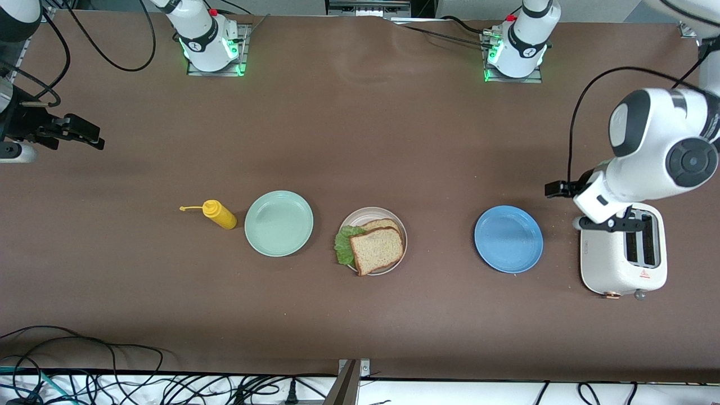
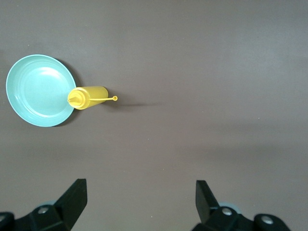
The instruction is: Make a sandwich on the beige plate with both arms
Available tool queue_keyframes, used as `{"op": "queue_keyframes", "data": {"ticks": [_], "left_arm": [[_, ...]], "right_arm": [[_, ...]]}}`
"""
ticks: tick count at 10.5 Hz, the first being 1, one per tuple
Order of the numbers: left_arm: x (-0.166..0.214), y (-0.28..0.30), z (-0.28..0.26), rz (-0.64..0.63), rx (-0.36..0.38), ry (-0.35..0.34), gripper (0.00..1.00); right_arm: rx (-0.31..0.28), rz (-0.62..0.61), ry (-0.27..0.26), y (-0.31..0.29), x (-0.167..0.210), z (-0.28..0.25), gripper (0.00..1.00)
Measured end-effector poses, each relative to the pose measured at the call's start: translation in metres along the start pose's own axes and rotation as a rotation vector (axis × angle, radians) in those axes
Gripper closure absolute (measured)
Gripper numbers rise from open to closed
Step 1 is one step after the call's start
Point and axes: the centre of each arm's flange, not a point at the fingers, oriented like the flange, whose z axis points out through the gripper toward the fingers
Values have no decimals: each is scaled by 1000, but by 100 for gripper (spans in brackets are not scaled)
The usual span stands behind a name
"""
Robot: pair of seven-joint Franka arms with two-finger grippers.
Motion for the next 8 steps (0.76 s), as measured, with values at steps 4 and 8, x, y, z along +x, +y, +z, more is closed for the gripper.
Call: {"op": "queue_keyframes", "data": {"ticks": [4,8], "left_arm": [[-30,-20,-16,-15,28,43,0],[-35,-43,-53,-52,22,139,0]], "right_arm": [[-5,0,5,1,3,-1,0],[-6,1,-7,1,7,4,0]]}}
